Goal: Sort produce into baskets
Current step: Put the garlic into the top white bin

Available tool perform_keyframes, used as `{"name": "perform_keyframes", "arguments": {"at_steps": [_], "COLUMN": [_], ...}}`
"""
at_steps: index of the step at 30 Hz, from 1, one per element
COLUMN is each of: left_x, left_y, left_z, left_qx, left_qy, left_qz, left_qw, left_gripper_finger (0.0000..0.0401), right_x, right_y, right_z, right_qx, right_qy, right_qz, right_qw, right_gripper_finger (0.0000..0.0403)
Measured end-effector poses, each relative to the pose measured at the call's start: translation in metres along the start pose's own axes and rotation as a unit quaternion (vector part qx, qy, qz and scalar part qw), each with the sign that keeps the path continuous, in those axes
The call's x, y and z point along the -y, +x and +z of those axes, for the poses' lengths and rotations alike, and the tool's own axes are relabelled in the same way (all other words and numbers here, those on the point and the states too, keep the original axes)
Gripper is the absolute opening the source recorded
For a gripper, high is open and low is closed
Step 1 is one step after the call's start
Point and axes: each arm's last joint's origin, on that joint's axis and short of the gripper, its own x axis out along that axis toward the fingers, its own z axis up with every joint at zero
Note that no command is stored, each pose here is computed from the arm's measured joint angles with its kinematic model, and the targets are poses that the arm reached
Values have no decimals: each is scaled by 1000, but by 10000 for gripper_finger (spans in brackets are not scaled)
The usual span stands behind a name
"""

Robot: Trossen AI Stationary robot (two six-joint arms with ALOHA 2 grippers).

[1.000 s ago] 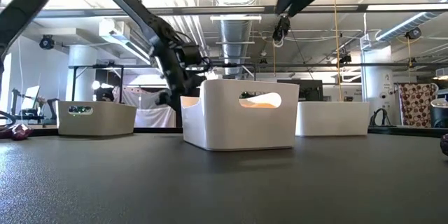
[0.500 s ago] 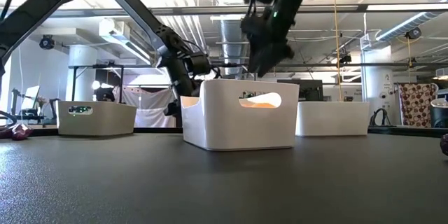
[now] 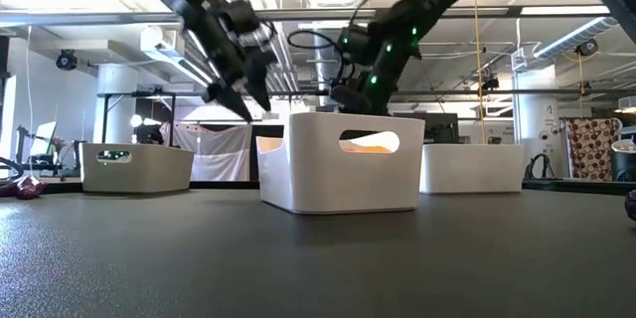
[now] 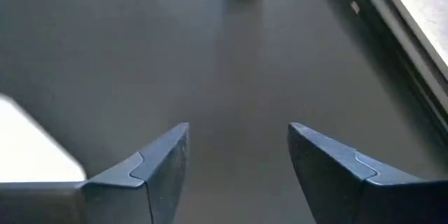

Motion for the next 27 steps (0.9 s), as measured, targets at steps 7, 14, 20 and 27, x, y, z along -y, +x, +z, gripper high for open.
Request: {"name": "perform_keyframes", "arguments": {"at_steps": [7,14,20,27], "left_x": [5,12,18,19], "left_y": [-43,-66,-88,-109], "left_z": [-16,-27,-27,-30], "left_qx": [83,133,163,190], "left_qy": [-16,-30,-37,-45], "left_qz": [-27,-55,-73,-83], "left_qw": [996,989,983,977], "left_gripper_finger": [270,270,270,270], "right_x": [21,21,22,18], "right_y": [26,45,51,79], "right_z": [10,20,50,76], "right_qx": [69,96,130,89], "right_qy": [7,-25,-9,1], "right_qz": [32,54,52,-3], "right_qw": [997,994,990,996], "right_gripper_finger": [295,302,284,265]}}
